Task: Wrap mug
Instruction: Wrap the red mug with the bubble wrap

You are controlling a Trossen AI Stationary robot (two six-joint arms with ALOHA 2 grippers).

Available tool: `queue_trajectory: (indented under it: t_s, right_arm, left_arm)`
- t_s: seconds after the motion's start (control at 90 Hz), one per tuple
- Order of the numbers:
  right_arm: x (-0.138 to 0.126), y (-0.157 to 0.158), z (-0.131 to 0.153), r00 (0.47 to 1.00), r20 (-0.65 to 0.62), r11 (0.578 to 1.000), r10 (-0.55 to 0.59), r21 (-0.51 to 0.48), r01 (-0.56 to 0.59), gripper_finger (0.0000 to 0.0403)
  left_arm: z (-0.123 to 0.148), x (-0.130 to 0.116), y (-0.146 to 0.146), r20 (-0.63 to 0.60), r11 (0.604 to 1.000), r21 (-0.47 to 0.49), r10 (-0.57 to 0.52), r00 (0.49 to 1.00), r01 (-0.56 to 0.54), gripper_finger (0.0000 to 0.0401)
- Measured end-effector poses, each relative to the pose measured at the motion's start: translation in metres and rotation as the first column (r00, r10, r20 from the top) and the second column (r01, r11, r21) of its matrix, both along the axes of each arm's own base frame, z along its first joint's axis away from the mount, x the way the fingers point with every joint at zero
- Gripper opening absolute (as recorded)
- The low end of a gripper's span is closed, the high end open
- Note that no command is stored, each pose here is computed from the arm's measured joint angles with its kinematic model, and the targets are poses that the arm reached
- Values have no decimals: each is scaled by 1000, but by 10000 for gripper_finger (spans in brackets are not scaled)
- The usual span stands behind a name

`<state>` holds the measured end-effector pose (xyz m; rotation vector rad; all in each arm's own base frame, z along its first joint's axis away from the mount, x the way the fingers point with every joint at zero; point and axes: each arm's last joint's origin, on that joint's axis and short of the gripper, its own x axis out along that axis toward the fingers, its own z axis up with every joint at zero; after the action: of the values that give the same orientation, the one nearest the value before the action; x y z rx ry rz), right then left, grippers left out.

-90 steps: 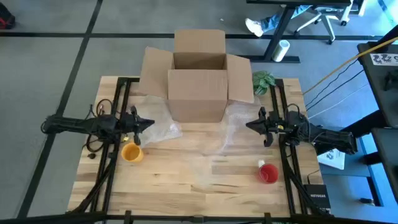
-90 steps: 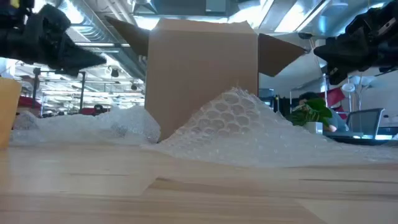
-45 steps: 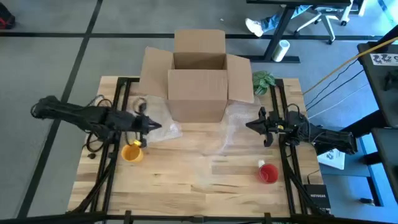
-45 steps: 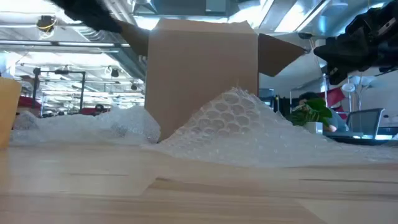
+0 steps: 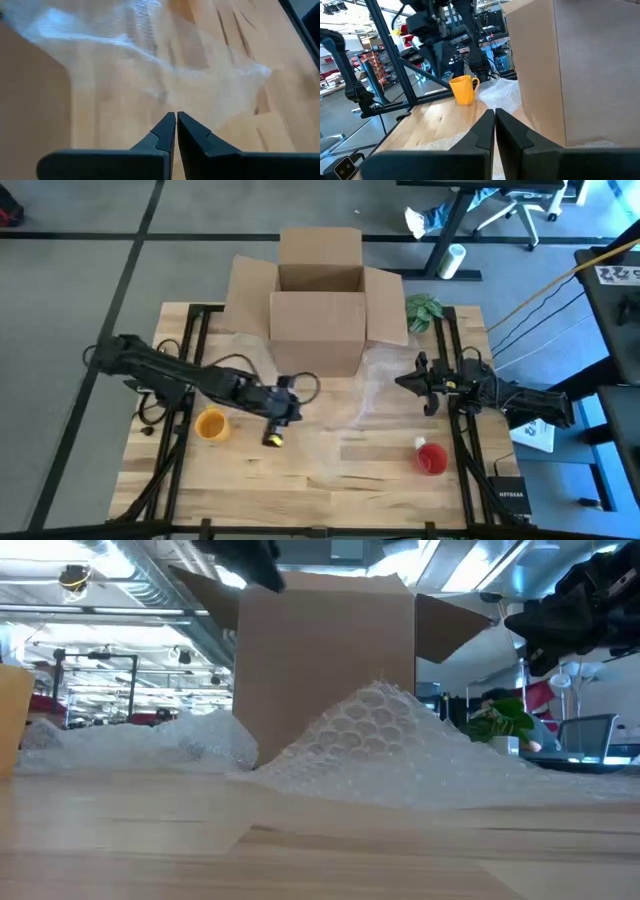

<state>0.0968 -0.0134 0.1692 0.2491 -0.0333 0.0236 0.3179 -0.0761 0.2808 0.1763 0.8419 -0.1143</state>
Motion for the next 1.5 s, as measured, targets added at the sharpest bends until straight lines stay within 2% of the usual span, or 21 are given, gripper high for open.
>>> queue_trajectory:
  t_s: [0.156, 0.289, 0.511, 0.956, 1.111, 1.4, 1.5]
  right_arm:
    - [0, 0, 0, 1000, 0, 1000, 0, 0, 0, 0]
    - [0, 0, 0, 1000, 0, 1000, 0, 0, 0, 0]
    - [0, 0, 0, 1000, 0, 1000, 0, 0, 0, 0]
    - [0, 0, 0, 1000, 0, 1000, 0, 0, 0, 0]
    - [0, 0, 0, 1000, 0, 1000, 0, 0, 0, 0]
    - [0, 0, 0, 1000, 0, 1000, 0, 2, 0, 0]
    - [0, 0, 0, 1000, -1, 998, 2, 57, -2, 0]
  left_arm:
    - [-11, 28, -6, -36, 1000, -25, -9, 999, 8, 0]
    - [-33, 47, -9, -103, 999, -47, 2, 995, -7, 0]
    - [-64, 60, -11, -192, 997, -69, 29, 981, -43, 0]
    - [-116, 71, -15, -329, 994, -53, 74, 942, -97, 0]
    - [-129, 72, -22, -367, 993, -74, 58, 929, -91, 0]
    - [-143, 55, -40, -377, 991, -94, 56, 925, -99, 0]
    - [-145, 49, -44, -380, 989, -99, 63, 923, -109, 0]
